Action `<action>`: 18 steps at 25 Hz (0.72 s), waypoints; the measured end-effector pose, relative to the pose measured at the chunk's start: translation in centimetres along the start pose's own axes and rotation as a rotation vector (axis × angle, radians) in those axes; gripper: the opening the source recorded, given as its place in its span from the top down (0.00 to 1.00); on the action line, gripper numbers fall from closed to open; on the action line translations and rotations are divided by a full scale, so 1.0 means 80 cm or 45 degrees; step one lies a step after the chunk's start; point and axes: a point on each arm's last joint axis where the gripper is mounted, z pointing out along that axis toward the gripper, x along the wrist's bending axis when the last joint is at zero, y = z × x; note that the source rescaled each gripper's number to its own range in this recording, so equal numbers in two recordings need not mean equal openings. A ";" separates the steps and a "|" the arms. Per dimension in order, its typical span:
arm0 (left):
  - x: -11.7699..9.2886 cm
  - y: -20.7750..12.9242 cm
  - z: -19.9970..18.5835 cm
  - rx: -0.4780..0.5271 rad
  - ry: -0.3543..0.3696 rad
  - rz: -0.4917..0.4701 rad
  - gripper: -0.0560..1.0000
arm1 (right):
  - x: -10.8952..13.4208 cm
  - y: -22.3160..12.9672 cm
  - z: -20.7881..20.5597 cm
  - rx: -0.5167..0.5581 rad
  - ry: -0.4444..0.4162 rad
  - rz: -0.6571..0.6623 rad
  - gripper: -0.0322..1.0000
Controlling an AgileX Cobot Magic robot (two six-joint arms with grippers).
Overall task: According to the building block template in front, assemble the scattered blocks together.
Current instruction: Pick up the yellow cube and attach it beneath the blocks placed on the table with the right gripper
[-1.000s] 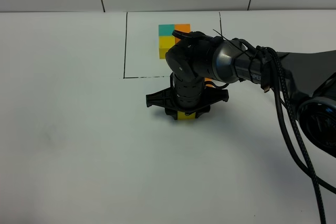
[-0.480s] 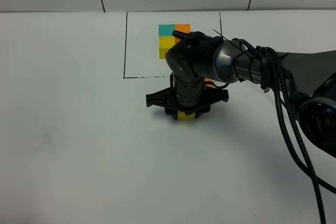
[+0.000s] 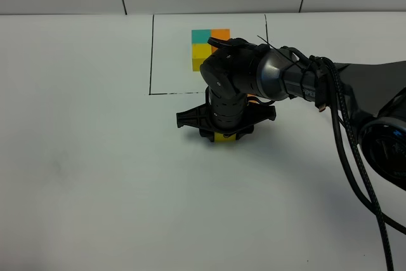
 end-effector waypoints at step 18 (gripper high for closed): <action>0.000 0.000 0.000 0.000 0.000 -0.003 0.36 | -0.001 0.001 0.001 0.016 0.031 0.051 0.95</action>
